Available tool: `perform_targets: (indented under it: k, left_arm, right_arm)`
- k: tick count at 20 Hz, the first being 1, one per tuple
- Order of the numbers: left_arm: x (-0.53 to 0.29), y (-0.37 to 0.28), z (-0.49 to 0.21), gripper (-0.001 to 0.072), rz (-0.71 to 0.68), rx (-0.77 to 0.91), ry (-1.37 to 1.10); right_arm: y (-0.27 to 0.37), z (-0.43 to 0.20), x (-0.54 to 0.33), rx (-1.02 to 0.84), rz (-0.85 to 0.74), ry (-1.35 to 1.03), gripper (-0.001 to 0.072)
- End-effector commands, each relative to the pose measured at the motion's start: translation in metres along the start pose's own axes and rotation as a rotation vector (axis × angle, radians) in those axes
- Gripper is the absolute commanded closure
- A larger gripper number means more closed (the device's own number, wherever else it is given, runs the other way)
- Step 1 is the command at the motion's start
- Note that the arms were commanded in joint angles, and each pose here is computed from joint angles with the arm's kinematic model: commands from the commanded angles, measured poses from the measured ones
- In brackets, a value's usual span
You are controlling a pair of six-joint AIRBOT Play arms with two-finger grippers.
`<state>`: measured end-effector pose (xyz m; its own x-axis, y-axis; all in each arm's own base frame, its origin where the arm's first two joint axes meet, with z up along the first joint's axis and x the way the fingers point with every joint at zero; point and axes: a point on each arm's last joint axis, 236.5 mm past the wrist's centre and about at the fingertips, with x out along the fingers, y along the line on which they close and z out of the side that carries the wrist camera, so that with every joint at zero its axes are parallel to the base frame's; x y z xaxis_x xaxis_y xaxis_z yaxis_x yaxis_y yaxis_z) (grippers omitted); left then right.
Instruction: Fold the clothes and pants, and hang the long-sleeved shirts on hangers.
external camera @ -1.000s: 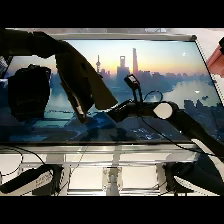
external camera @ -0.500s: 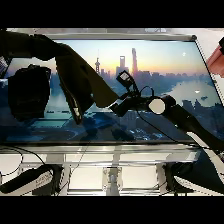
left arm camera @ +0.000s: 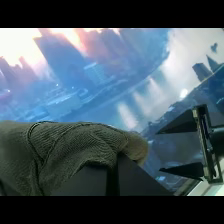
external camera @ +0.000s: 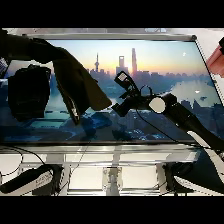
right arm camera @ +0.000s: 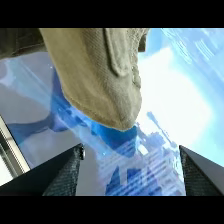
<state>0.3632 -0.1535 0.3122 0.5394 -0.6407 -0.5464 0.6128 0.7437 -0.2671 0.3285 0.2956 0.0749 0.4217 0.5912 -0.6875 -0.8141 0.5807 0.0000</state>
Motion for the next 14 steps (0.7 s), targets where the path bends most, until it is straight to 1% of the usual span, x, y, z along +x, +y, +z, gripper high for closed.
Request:
perform_targets:
  k: [1,6,11,14]
  left_arm:
    - [0.0,0.003,-0.003,0.0681,0.011,0.001,0.012]
    - [0.0,0.003,-0.003,0.0681,0.01,0.001,0.014]
    - [0.0,0.002,-0.005,0.0681,0.007,0.001,0.022]
    - [0.0,0.002,-0.005,0.068,0.007,0.001,0.023]
  right_arm:
    - [0.008,0.008,0.002,-0.048,0.024,-0.031,0.0047]
    - [0.021,0.011,0.015,-0.085,0.057,-0.046,0.0049]
    - [0.013,0.024,0.026,-0.06,0.024,-0.105,0.0057]
    - [0.017,0.028,0.036,-0.098,0.04,-0.108,0.0068]
